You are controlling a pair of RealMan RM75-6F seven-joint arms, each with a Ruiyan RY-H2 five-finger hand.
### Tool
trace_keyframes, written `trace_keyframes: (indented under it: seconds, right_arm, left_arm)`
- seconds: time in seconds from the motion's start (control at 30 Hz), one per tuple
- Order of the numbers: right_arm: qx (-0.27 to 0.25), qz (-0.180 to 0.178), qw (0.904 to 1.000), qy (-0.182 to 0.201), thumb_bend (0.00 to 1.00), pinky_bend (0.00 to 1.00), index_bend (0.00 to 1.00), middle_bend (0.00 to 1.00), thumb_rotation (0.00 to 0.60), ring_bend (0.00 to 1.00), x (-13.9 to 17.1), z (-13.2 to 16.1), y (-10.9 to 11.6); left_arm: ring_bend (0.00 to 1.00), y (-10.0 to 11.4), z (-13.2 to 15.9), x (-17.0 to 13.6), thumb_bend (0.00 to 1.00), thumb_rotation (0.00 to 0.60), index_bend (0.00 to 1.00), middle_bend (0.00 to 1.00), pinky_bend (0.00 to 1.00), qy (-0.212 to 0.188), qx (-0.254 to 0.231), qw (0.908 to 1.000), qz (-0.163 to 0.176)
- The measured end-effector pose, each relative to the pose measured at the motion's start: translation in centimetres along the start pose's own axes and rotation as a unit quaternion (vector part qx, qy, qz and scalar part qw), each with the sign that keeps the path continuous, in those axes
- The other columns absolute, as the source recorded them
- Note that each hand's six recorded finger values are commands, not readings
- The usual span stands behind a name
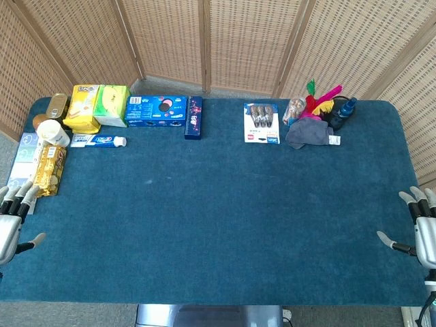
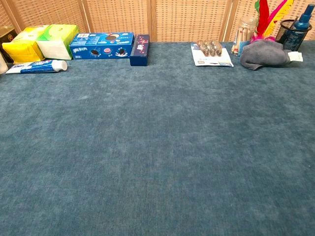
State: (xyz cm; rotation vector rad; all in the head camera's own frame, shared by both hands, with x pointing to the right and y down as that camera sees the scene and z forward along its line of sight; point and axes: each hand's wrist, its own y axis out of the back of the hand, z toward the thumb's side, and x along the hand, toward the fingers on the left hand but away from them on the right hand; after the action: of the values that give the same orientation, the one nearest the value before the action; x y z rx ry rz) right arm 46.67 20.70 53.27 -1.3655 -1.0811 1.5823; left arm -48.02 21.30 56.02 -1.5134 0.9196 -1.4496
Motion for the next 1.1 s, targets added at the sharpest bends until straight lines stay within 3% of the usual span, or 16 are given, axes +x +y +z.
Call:
trace_keyframes:
  seconds: [0.47,0.6,0.67,0.73,0.77,0.83,0.9,0.93,0.97,1.0,1.03,1.07,1.1]
  right_arm:
    - [-0.009,-0.004,0.9999,0.005,0.00,0.00,0.21,0.02,0.370,0.00,0.0,0.0,0.2]
    - [-0.012,0.004,0.9998,0.014,0.00,0.00,0.23,0.05,0.372,0.00,-0.4,0.4,0.0]
    - [-0.012,0.008,0.9996,0.025,0.00,0.00,0.26,0.09,0.373,0.03,-1.0,0.9,0.1]
    - [-0.015,0.008,0.9992,0.037,0.00,0.00,0.31,0.18,0.362,0.10,-1.6,1.5,0.4]
    - [-0.019,0.007,0.9989,0.042,0.00,0.02,0.38,0.28,0.344,0.17,-1.8,1.8,0.5]
    - [-0.032,0.003,0.9981,0.053,0.00,0.14,0.52,0.46,0.320,0.35,-2.4,2.4,0.7]
    - [-0.047,-0.002,0.9968,0.065,0.00,0.47,0.73,0.73,0.317,0.65,-3.0,3.0,1.0]
    - [-0.057,-0.007,0.9956,0.074,0.00,0.58,0.79,0.80,0.317,0.75,-3.5,3.4,1.2]
    - [-0.067,-0.012,0.9943,0.082,0.00,0.73,0.86,0.89,0.320,0.87,-3.8,3.8,1.3]
    - [-0.078,-0.016,0.9927,0.091,0.00,0.84,0.92,0.95,0.317,0.95,-4.2,4.3,1.4]
    - [-0.097,-0.020,0.9899,0.102,0.00,0.90,0.95,0.98,0.310,0.98,-4.7,4.8,1.5]
    - [-0.112,-0.023,0.9873,0.110,0.00,0.95,0.98,1.00,0.274,1.00,-5.1,5.2,1.5]
    - [-0.130,-0.024,0.9843,0.118,0.00,0.99,1.00,1.00,0.192,1.00,-5.4,5.6,1.5]
  left_arm:
    - [0.00,-0.1,0.1,0.4,0.01,0.599,0.00,0.00,0.00,-0.008,-0.010,0.9999,-0.005]
    - [0.00,-0.1,0.5,1.3,0.01,0.593,0.06,0.00,0.00,-0.020,-0.029,0.9994,-0.007]
    - [0.02,-0.1,0.8,2.0,0.01,0.591,0.12,0.03,0.00,-0.028,-0.039,0.9988,-0.008]
    - [0.12,0.1,1.2,2.7,0.01,0.591,0.23,0.17,0.00,-0.036,-0.050,0.9981,-0.006]
    - [0.17,0.2,1.4,3.0,0.01,0.590,0.27,0.24,0.00,-0.039,-0.056,0.9976,-0.006]
    - [0.33,0.3,2.0,3.9,0.01,0.590,0.44,0.44,0.09,-0.049,-0.073,0.9961,-0.008]
    - [0.63,0.4,2.6,4.7,0.01,0.578,0.73,0.77,0.38,-0.059,-0.089,0.9942,-0.008]
    - [0.73,0.6,3.0,5.3,0.00,0.566,0.82,0.86,0.51,-0.068,-0.102,0.9924,-0.006]
    - [0.87,0.7,3.5,5.7,0.00,0.548,0.93,0.95,0.70,-0.076,-0.114,0.9906,-0.003]
    - [0.95,0.9,4.0,6.1,0.00,0.532,0.98,1.00,0.86,-0.086,-0.129,0.9880,0.001]
    - [0.98,1.1,4.8,6.7,0.00,0.527,1.00,1.00,0.94,-0.099,-0.154,0.9831,0.007]
    - [1.00,1.2,5.4,7.1,0.00,0.526,1.00,1.00,0.99,-0.110,-0.174,0.9785,0.013]
    - [1.00,1.3,6.1,7.6,0.00,0.516,1.00,1.00,1.00,-0.121,-0.196,0.9729,0.018]
